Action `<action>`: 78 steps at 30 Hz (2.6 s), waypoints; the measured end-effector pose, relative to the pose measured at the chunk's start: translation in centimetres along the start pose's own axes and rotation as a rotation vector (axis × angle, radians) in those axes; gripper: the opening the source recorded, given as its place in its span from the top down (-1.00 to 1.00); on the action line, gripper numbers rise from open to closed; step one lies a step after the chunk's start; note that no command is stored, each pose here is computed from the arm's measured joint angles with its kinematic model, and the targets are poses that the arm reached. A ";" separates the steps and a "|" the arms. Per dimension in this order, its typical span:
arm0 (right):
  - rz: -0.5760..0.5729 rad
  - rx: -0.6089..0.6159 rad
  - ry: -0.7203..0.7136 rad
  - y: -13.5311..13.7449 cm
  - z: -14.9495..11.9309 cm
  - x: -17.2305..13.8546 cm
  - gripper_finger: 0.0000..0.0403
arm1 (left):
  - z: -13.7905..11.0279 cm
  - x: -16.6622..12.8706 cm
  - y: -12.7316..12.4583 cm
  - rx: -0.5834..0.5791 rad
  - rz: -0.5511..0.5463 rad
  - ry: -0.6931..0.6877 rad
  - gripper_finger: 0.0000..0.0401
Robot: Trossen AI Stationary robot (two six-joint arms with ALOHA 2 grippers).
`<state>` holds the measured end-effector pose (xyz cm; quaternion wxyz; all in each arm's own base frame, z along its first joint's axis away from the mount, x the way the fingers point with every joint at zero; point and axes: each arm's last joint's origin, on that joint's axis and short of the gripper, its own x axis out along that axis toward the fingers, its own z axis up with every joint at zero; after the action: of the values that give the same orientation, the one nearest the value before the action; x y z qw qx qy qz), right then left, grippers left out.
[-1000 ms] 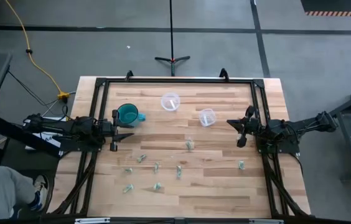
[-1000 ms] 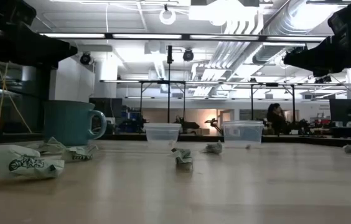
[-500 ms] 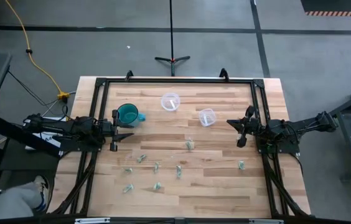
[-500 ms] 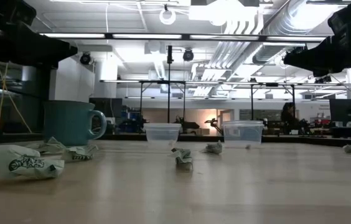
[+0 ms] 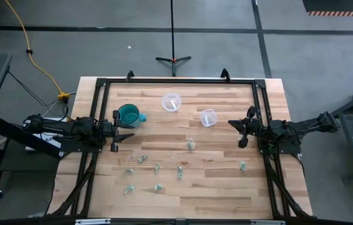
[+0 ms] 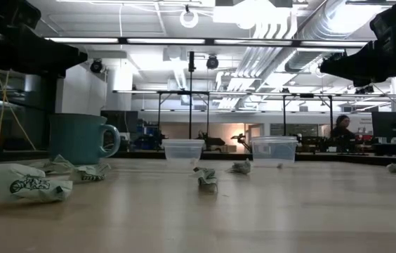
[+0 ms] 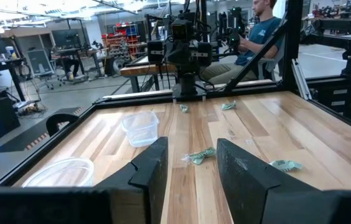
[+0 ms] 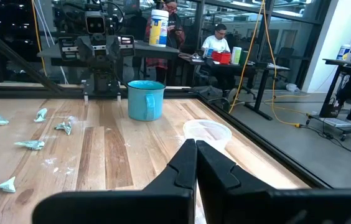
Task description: Pick and place items into bin
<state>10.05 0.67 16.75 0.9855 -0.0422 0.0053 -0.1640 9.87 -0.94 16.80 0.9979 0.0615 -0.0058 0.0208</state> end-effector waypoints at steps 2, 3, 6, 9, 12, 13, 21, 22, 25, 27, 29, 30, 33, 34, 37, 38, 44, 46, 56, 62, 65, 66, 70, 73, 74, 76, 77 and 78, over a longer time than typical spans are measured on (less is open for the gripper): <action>0.000 0.000 0.000 0.0 0.0 0.0 1.00 | 0.0 0.0 0.0 0.000 0.000 0.000 0.14; 0.000 0.000 0.000 0.0 0.0 0.0 1.00 | 0.0 0.0 0.0 0.000 0.000 0.000 0.14; 0.000 0.000 0.000 0.0 0.0 0.0 1.00 | 0.0 0.0 0.0 0.000 0.000 0.001 0.14; 0.000 0.000 0.000 0.0 0.0 0.0 1.00 | 0.0 0.0 0.0 0.000 0.000 0.000 0.14; 0.000 0.000 0.000 0.0 0.0 0.0 1.00 | 0.0 0.0 0.0 0.000 0.000 0.000 0.14; 0.000 0.000 0.000 0.0 0.0 0.0 1.00 | 0.0 0.0 0.0 0.000 0.000 0.000 0.14; 0.000 0.000 0.000 0.0 0.0 0.0 1.00 | 0.0 0.0 0.0 0.000 0.000 0.000 0.14; 0.000 0.000 0.000 0.0 0.0 0.0 1.00 | 0.0 0.0 0.0 0.000 0.000 0.000 0.14; 0.000 0.000 0.000 0.0 0.0 0.0 1.00 | 0.0 0.0 0.0 0.000 0.000 0.000 0.14; 0.000 0.000 0.000 0.0 0.0 0.0 1.00 | 0.0 0.0 0.0 0.000 0.000 0.000 0.14; 0.000 0.000 0.000 0.0 0.0 0.0 1.00 | 0.0 0.0 0.0 0.000 0.000 0.000 0.14; 0.000 0.000 0.000 0.0 0.0 0.0 1.00 | 0.0 0.0 0.0 0.000 0.000 0.000 0.14; 0.000 0.000 0.000 0.0 0.0 0.0 1.00 | 0.0 0.0 0.0 0.000 0.000 0.000 0.14; 0.000 0.000 0.000 0.0 0.0 0.0 1.00 | 0.0 0.0 0.0 0.000 0.000 0.000 0.14; 0.000 0.000 0.000 0.0 0.0 0.0 1.00 | 0.0 0.0 0.0 0.000 0.000 0.001 0.14; 0.000 0.000 0.000 0.0 0.0 0.0 1.00 | 0.0 0.0 0.0 0.000 0.000 0.000 0.14; 0.000 -0.061 0.000 0.0 0.0 0.0 1.00 | 0.0 0.0 0.0 0.000 0.000 0.000 0.14; -0.001 -0.077 0.000 0.0 0.0 0.0 1.00 | 0.0 0.0 0.0 0.000 0.000 0.000 0.14; 0.063 0.055 -0.071 0.1 0.7 0.0 1.00 | 0.0 0.0 0.0 -0.129 0.000 -0.001 0.14; 0.092 0.105 -0.124 0.1 1.3 -0.1 1.00 | 0.1 0.0 0.0 -0.133 0.000 -0.010 0.14; 0.031 0.119 -0.106 0.0 1.1 -0.1 1.00 | 0.1 0.0 0.0 -0.134 0.000 -0.013 0.14; 0.007 0.128 -0.097 -0.1 1.1 0.0 0.99 | 0.1 0.0 0.0 -0.133 0.000 -0.012 0.14; -0.007 0.128 -0.060 0.0 0.8 0.2 0.81 | 0.1 0.0 0.0 -0.132 0.000 -0.005 0.14; -0.012 0.132 -0.042 0.0 1.7 0.5 0.52 | 0.1 0.0 0.0 -0.133 0.009 -0.008 0.14; -0.013 0.130 -0.039 0.0 2.2 0.6 0.41 | 0.1 0.0 0.0 -0.133 0.010 -0.008 0.14; -0.013 0.101 -0.006 0.1 3.1 1.0 0.21 | 0.1 0.0 0.0 -0.133 0.010 -0.008 0.14; -0.010 0.065 0.035 0.3 3.3 1.2 0.10 | 0.1 0.0 0.0 -0.133 0.010 -0.008 0.14; -0.007 0.038 0.078 0.4 3.6 1.4 0.02 | 0.1 0.0 0.0 -0.133 0.010 -0.008 0.14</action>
<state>11.62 0.86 20.35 0.9846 -0.0172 0.0403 -0.1690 9.87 -0.92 16.89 0.9996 -0.0049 -0.0116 0.0251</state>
